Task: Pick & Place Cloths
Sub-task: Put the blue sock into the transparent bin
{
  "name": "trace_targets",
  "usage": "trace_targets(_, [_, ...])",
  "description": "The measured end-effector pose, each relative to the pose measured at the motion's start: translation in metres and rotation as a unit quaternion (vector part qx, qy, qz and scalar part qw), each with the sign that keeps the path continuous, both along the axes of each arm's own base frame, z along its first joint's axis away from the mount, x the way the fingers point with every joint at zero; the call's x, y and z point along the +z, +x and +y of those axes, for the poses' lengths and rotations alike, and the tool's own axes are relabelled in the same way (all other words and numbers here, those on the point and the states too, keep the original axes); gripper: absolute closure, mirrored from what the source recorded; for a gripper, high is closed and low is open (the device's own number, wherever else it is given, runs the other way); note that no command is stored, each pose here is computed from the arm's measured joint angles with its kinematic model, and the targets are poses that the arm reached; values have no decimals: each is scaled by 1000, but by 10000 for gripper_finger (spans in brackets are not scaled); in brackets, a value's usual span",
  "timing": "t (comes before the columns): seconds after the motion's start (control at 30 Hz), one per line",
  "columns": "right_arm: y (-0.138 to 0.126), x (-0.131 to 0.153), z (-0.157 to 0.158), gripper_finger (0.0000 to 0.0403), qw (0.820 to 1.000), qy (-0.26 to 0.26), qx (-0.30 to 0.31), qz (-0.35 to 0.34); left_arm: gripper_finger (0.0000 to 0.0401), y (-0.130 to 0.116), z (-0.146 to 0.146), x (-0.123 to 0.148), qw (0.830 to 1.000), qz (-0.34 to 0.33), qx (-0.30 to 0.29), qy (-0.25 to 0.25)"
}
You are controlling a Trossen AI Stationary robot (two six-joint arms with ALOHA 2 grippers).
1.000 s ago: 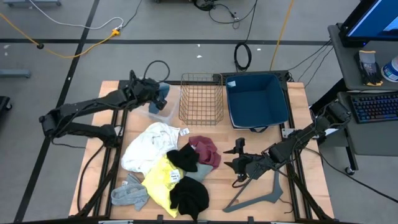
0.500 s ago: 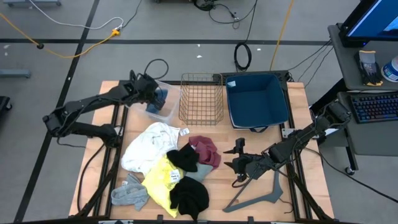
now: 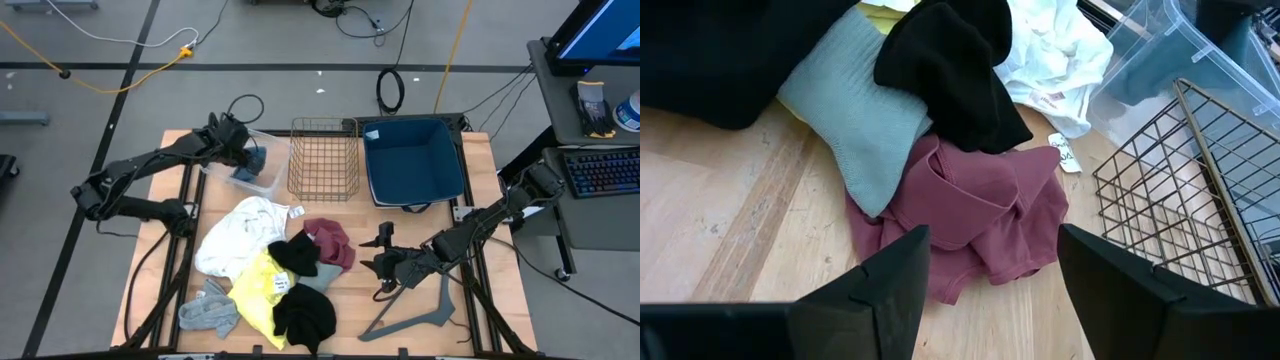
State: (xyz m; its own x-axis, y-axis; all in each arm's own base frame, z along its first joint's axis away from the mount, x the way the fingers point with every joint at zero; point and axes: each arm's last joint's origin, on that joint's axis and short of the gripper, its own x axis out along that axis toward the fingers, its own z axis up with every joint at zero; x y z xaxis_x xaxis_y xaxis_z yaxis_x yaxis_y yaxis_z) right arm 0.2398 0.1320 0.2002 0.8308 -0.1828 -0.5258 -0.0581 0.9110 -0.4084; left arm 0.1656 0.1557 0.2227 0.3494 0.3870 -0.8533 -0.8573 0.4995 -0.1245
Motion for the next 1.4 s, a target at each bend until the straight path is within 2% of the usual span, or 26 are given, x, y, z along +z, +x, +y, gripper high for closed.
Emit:
trace_targets(0.37, [1, 0, 0, 190, 1000, 14, 15, 5, 399, 11, 6, -21, 999, 28, 5, -35])
trace_targets(0.7, [1, 0, 0, 190, 1000, 14, 15, 5, 363, 13, 4, -21, 998, 4, -24, -56])
trace_targets(0.9, [1, 0, 0, 190, 1000, 15, 15, 5, 303, 14, 4, -21, 998, 0, -28, -60])
trace_targets(1.13, [1, 0, 0, 190, 1000, 16, 17, 6, 197, 13, 3, -19, 998, -4, -29, -59])
trace_targets(1.27, [1, 0, 3, 190, 998, 31, 51, 17, 143, 11, 0, -10, 997, -31, -47, -58])
trace_targets(1.4, [4, 4, 6, 190, 995, 50, 81, -4, 106, 5, -7, 6, 995, -68, -61, -44])
